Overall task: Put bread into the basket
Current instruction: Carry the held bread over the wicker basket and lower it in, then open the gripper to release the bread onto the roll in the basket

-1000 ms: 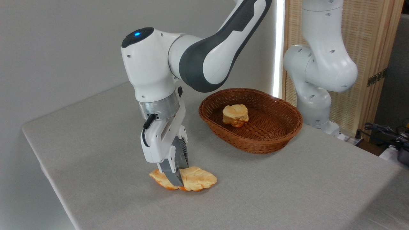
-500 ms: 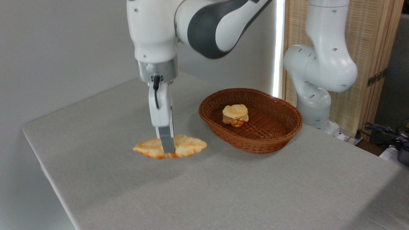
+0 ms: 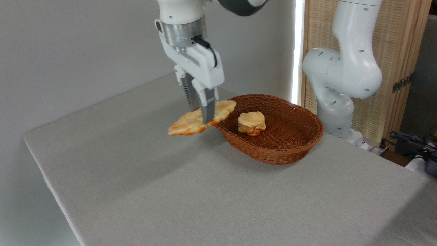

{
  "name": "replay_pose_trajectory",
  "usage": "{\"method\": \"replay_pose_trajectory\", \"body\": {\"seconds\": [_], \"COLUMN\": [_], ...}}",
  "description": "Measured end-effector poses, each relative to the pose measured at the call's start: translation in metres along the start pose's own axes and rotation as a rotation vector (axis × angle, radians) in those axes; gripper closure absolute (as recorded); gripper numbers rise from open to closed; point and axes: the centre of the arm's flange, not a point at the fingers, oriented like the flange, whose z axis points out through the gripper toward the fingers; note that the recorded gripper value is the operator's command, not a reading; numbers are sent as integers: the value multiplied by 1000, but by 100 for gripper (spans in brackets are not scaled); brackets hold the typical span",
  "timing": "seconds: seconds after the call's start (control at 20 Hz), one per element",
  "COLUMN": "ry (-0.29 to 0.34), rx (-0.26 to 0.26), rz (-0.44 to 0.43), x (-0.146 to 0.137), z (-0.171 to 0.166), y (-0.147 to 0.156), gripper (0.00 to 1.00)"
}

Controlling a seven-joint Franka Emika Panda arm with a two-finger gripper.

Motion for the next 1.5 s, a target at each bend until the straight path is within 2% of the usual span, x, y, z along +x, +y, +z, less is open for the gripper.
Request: {"method": "replay_pose_trajectory", "body": {"seconds": [0.15, 0.35, 0.4, 0.55, 0.75, 0.95, 1.5], "ry": [-32, -74, -90, -125, -160, -188, -187], "rx": [-33, -78, -93, -124, -152, -151, -148], "rz": [-50, -62, -64, -70, -76, -72, -71], "x": [-18, -48, -55, -67, -73, -77, -76], "z": [5, 24, 30, 48, 69, 77, 78], "y": [16, 38, 42, 49, 51, 50, 49], "gripper": [36, 30, 26, 1, 0, 0, 0]}}
